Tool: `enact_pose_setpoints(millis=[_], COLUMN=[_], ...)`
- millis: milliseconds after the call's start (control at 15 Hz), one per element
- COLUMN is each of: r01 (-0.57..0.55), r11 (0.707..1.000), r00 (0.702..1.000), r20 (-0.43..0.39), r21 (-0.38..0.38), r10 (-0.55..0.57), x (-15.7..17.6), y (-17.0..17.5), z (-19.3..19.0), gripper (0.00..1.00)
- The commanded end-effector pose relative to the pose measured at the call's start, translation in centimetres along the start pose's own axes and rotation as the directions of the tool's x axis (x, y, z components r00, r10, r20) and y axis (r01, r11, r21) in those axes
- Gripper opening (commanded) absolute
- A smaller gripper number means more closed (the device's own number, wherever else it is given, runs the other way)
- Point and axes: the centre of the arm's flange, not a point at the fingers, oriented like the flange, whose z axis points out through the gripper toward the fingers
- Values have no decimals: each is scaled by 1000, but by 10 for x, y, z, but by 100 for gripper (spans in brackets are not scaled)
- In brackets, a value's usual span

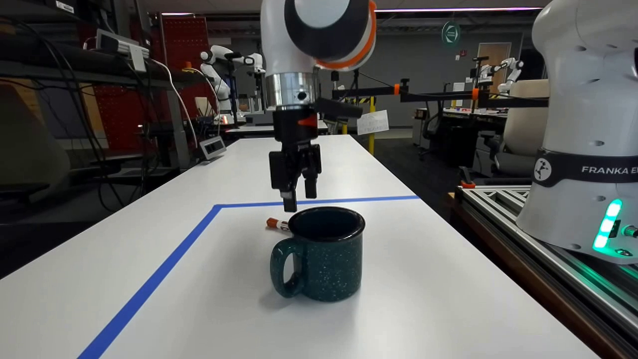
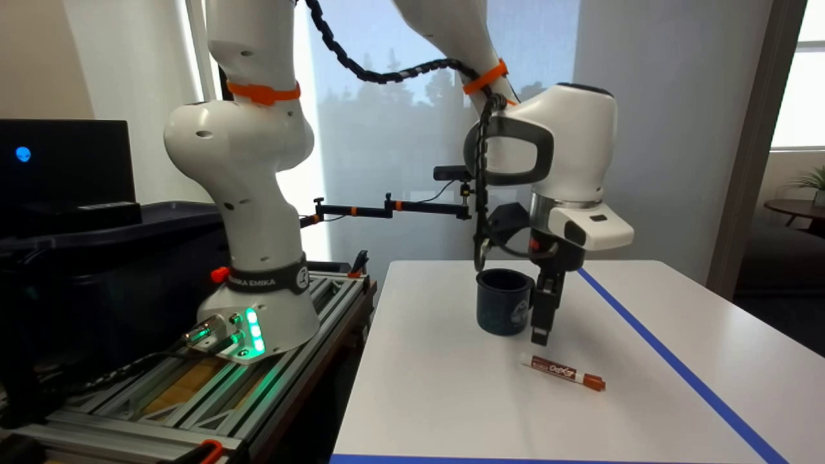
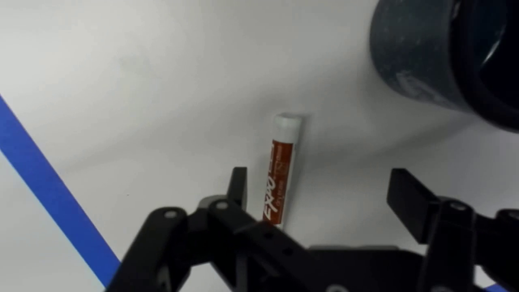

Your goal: Shift the sharpie to the table

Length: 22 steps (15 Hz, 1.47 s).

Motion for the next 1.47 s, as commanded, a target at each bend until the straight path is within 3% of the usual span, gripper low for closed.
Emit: enact_pose_setpoints(millis=[0, 333, 600, 667, 867, 1400], r01=[129, 367, 508, 453, 493, 499], r11=[991, 919, 858, 885, 864, 861], r00=[991, 930, 861, 891, 869, 866], r20=[32, 37, 13, 18, 14, 20], r21=[-36, -147, -80, -107, -100, -98], r10=[-128, -366, -509, -454, -494, -500], x=[-18, -41, -54, -39, -43, -45], y=[-7, -20, -38, -37, -42, -41], z=[-79, -136, -150, -139, -144, -141], gripper=[100, 100, 100, 100, 100, 100])
